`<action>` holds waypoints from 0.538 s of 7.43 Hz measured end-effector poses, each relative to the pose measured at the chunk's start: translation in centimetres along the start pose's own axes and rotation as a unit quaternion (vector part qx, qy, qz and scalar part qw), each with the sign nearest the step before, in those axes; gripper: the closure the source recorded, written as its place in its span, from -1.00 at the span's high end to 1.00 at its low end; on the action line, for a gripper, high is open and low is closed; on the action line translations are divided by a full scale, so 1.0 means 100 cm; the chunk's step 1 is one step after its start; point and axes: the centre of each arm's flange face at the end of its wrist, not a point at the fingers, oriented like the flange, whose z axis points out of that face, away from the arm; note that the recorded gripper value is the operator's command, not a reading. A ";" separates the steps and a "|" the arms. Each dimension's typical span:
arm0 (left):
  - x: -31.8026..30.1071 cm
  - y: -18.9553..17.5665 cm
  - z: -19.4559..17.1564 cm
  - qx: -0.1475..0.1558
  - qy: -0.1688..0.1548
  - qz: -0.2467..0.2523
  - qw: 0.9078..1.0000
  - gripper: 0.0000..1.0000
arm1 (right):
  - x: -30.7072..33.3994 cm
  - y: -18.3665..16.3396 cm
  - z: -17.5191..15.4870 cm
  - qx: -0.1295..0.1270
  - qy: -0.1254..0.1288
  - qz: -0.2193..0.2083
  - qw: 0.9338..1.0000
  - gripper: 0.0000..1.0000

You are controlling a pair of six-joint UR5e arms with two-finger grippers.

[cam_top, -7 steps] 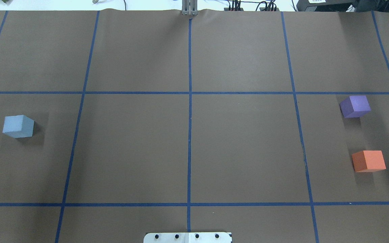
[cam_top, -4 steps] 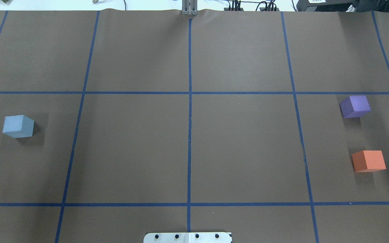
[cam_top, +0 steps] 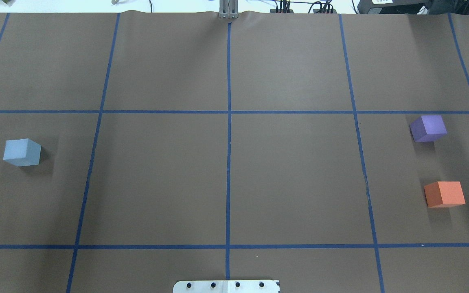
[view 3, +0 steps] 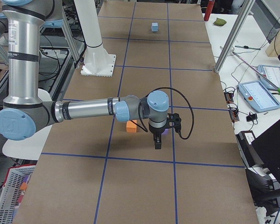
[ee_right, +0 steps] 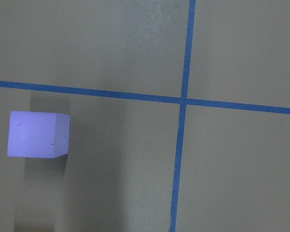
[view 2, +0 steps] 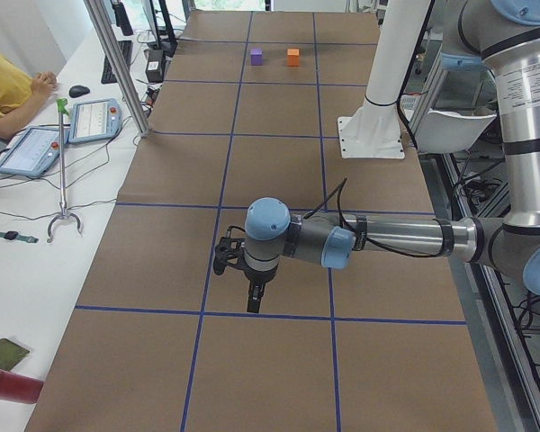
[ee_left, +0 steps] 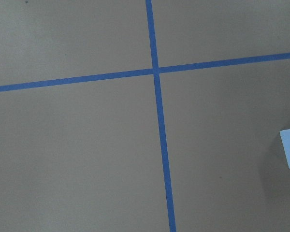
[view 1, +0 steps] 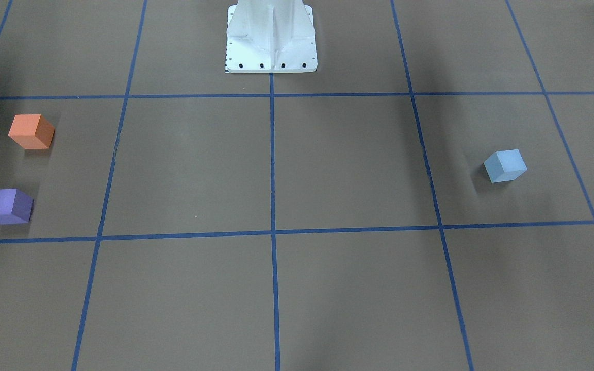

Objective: Place blue block between orange and purple blocks

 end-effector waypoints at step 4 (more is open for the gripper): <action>0.062 -0.028 0.028 -0.019 0.015 -0.041 0.999 1.00 | 0.000 0.004 0.004 0.005 -0.002 -0.007 1.000 1.00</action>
